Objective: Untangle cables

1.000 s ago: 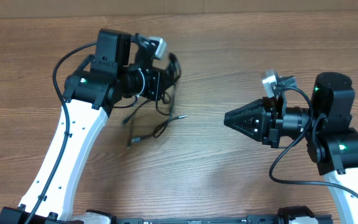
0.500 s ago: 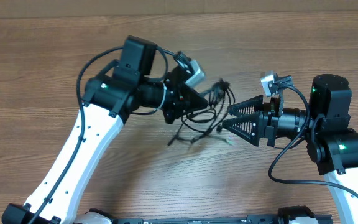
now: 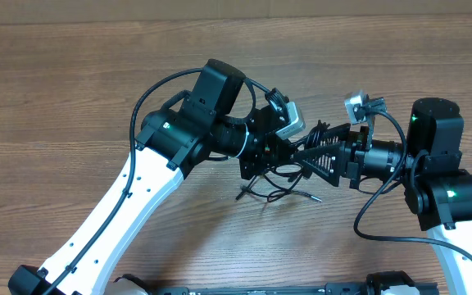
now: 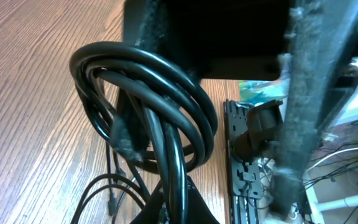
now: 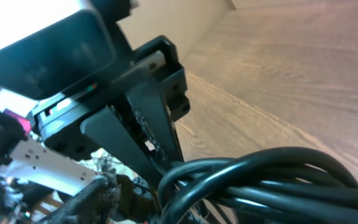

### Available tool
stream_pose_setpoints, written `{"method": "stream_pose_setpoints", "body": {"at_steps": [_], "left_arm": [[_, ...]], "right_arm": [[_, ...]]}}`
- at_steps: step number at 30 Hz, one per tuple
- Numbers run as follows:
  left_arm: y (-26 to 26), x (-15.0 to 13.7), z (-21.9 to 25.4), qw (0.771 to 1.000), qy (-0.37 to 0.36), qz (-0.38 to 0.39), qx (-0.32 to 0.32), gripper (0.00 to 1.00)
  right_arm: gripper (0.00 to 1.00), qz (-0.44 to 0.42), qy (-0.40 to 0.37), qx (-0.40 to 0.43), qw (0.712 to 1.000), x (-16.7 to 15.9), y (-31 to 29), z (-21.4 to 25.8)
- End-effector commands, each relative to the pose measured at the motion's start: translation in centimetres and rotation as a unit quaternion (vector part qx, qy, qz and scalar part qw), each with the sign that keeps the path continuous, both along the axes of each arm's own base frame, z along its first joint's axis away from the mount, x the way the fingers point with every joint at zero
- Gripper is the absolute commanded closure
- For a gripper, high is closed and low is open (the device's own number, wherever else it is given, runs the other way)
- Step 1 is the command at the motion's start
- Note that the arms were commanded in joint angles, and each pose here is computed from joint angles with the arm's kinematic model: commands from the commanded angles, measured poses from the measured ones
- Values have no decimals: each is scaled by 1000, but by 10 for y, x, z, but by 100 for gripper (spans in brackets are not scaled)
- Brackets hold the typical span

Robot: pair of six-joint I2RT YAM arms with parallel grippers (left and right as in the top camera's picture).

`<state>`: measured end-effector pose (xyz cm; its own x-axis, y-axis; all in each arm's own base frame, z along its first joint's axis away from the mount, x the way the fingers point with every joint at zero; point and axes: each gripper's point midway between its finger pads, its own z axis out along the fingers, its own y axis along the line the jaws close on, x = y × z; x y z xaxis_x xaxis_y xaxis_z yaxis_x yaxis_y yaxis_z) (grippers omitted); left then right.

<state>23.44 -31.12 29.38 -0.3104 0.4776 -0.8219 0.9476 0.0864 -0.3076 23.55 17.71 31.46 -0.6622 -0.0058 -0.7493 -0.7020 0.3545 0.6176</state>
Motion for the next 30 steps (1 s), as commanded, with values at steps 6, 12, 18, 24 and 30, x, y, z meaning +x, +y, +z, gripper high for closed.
{"method": "stream_pose_setpoints", "body": {"at_steps": [6,12,18,24,30], "left_arm": [[-5,1,6,1000,-16,-4,-5,96],[-3,17,2,999,-6,50,14,96],[4,32,-7,993,0,106,45,96],[15,50,-17,981,10,180,79,96],[23,59,-24,970,21,222,100,96]], "right_arm": [[77,-1,-13,-1,1000,-1,0,6],[96,0,-8,-1,1000,-2,0,5],[96,29,-25,11,999,-10,4,10],[96,97,-73,43,992,-31,9,24],[96,158,-126,82,976,-48,12,42]]}}
